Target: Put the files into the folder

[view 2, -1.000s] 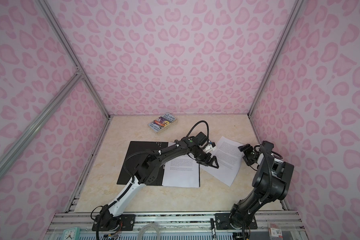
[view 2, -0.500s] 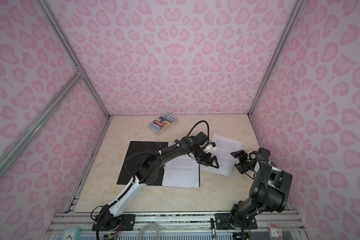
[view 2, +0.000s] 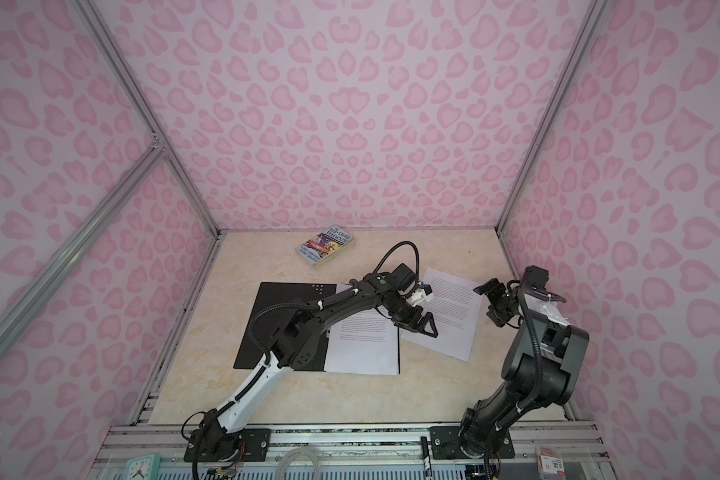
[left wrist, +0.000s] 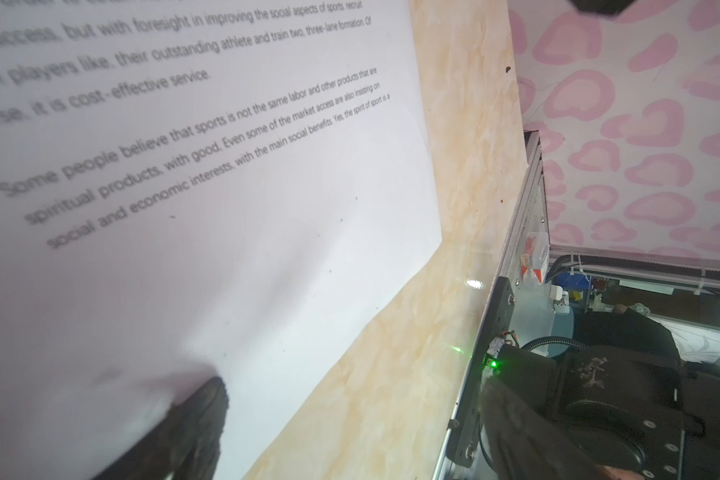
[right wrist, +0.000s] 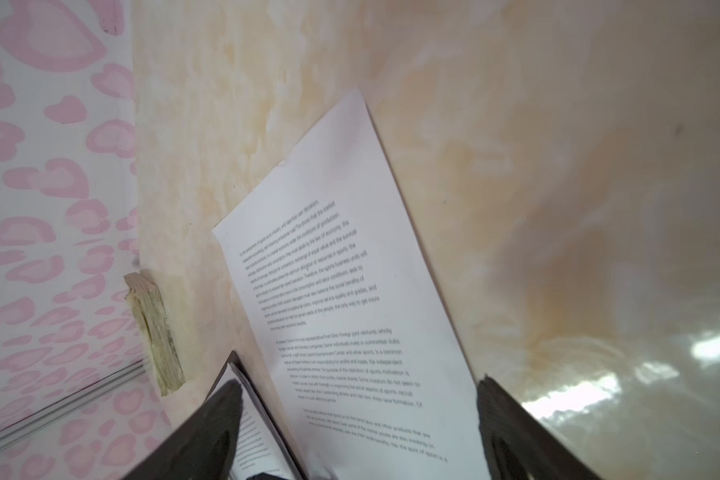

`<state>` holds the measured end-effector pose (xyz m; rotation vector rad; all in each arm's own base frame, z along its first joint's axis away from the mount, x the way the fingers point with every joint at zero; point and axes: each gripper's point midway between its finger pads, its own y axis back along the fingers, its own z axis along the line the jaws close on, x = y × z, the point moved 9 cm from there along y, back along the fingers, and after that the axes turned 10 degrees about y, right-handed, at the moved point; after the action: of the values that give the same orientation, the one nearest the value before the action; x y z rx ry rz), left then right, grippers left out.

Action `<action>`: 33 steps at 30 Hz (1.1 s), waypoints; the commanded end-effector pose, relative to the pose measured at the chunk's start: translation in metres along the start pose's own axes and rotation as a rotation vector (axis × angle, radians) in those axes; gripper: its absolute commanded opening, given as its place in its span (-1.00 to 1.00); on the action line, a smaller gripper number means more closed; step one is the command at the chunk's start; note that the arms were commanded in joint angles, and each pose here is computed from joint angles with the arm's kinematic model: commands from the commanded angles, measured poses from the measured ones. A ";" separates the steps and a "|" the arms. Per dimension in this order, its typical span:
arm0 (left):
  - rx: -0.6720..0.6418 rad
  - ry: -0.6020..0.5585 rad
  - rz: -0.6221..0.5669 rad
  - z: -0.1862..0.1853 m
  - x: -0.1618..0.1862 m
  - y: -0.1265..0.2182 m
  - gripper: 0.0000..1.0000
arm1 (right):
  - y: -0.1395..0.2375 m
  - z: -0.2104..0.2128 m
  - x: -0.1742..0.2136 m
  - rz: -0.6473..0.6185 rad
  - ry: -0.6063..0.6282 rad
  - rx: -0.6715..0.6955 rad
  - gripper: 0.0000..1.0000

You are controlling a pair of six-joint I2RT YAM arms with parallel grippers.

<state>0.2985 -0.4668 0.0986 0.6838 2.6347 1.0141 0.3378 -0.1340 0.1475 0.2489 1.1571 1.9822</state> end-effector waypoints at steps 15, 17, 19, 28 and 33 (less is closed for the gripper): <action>-0.291 0.207 0.120 0.055 0.032 -0.008 0.94 | -0.078 0.002 -0.061 0.118 0.217 0.137 0.76; -0.291 0.209 0.123 0.056 0.032 -0.008 0.94 | -0.085 0.001 -0.059 0.146 0.228 0.113 0.76; -0.291 0.208 0.124 0.056 0.032 -0.007 0.94 | -0.091 0.002 -0.056 0.173 0.251 0.101 0.79; -0.260 0.238 0.126 0.064 0.026 -0.010 0.94 | -0.112 -0.003 -0.013 0.391 0.207 0.023 0.81; -0.248 0.241 0.121 0.064 0.023 -0.011 0.95 | -0.105 -0.002 0.017 0.567 0.120 0.035 0.81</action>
<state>0.3090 -0.4601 0.0927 0.7140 2.7039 0.9691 0.4422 -0.1232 0.0965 -0.0798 1.2128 2.3367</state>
